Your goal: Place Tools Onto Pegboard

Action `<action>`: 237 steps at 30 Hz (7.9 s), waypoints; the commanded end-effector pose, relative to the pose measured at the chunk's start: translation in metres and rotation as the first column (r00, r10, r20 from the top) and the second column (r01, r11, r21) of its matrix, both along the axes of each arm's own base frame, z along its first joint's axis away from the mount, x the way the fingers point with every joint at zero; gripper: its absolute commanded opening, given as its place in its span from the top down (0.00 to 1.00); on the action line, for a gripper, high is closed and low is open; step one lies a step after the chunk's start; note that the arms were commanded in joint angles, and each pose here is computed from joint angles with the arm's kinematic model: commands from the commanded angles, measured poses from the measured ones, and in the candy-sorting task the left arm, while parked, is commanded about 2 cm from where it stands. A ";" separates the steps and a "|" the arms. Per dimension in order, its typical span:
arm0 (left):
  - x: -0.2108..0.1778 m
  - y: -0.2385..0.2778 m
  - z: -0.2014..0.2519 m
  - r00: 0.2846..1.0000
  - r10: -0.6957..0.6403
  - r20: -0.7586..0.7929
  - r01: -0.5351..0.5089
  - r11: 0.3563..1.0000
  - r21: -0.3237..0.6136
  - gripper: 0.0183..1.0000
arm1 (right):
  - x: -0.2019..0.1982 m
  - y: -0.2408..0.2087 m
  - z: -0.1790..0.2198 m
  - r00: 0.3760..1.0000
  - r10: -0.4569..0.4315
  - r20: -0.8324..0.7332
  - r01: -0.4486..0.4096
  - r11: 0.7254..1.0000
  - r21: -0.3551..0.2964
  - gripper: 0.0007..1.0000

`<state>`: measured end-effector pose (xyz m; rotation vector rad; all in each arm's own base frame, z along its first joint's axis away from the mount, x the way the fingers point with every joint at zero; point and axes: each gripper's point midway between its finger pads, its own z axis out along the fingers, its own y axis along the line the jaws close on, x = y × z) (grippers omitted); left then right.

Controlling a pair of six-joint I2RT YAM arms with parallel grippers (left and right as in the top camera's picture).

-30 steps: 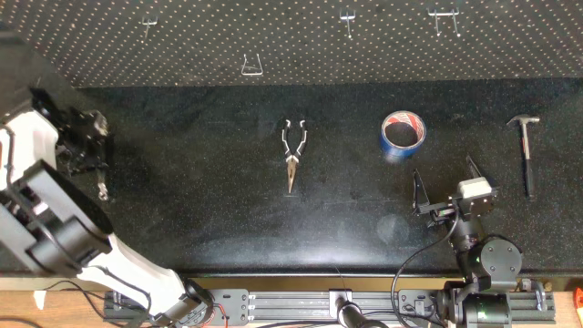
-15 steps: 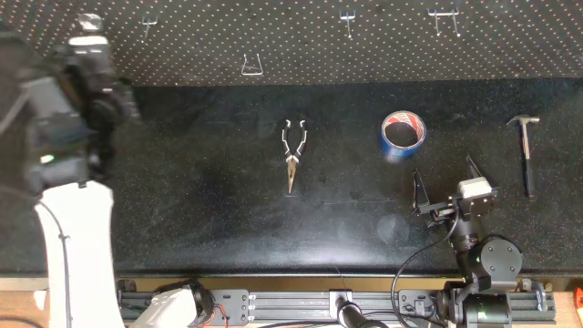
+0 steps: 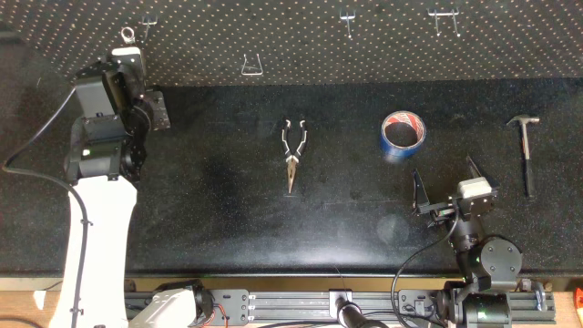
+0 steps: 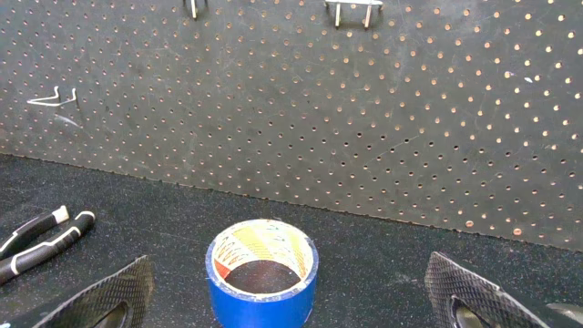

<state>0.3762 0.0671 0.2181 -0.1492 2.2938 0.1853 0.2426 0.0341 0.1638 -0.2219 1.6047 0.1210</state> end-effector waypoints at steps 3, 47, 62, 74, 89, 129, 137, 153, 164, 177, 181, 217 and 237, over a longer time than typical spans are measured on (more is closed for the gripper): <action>0.002 -0.020 -0.009 0.998 -0.066 -0.020 0.066 0.998 -0.004 0.99 | 0.000 0.001 -0.001 1.000 0.003 0.002 -0.003 1.000 -0.010 0.02; 0.029 0.007 -0.058 0.998 0.013 -0.066 -0.011 0.999 0.031 0.99 | 0.000 0.001 -0.001 1.000 0.004 0.003 -0.004 1.000 -0.010 0.02; 0.041 0.023 -0.004 0.998 0.049 -0.025 -0.049 0.998 0.035 0.00 | 0.000 0.001 -0.001 1.000 0.004 0.002 -0.004 1.000 -0.010 0.03; -0.081 -0.152 -0.012 0.928 0.054 -0.369 -0.113 0.984 -0.139 0.00 | 0.000 0.001 -0.001 1.000 0.003 0.003 -0.003 1.000 -0.010 0.02; -0.043 -0.253 -0.161 0.789 -0.095 -0.607 -0.026 0.982 -0.187 0.00 | 0.000 0.001 -0.001 1.000 0.003 0.003 -0.003 1.000 -0.010 0.02; -0.003 -0.256 -0.199 0.758 -0.148 -0.635 0.051 0.984 -0.169 0.00 | 0.000 0.001 -0.001 1.000 0.003 0.002 -0.003 1.000 -0.010 0.02; -0.007 -0.259 -0.206 0.742 -0.157 -0.652 0.048 0.982 -0.182 0.00 | 0.000 0.001 -0.001 1.000 0.003 0.003 -0.003 1.000 -0.010 0.02; -0.009 -0.262 -0.207 0.732 -0.174 -0.658 0.048 0.978 -0.205 0.50 | 0.000 0.001 -0.001 1.000 0.003 0.002 -0.003 1.000 -0.010 0.02; -0.009 -0.264 -0.207 0.732 -0.182 -0.656 0.048 0.975 -0.216 0.99 | 0.000 0.001 -0.001 1.000 0.003 0.003 -0.003 1.000 -0.010 0.03; -0.095 -0.168 -0.081 0.959 -0.156 -0.235 0.072 0.942 -0.328 0.99 | 0.000 0.001 -0.001 1.000 0.003 0.003 -0.003 1.000 -0.010 0.02; 0.007 -0.162 -0.002 0.947 -0.111 0.303 0.184 0.957 -0.224 0.99 | 0.000 0.001 -0.001 1.000 0.004 0.003 -0.004 1.000 -0.010 0.02; 0.121 -0.178 -0.030 0.905 -0.205 0.374 0.262 0.959 -0.107 0.99 | 0.000 0.001 -0.001 1.000 0.003 0.003 -0.003 1.000 -0.010 0.02; -0.050 -0.057 0.065 0.852 -0.004 0.524 0.074 0.991 -0.112 0.00 | 0.000 0.001 -0.001 1.000 0.003 0.003 -0.003 1.000 -0.010 0.02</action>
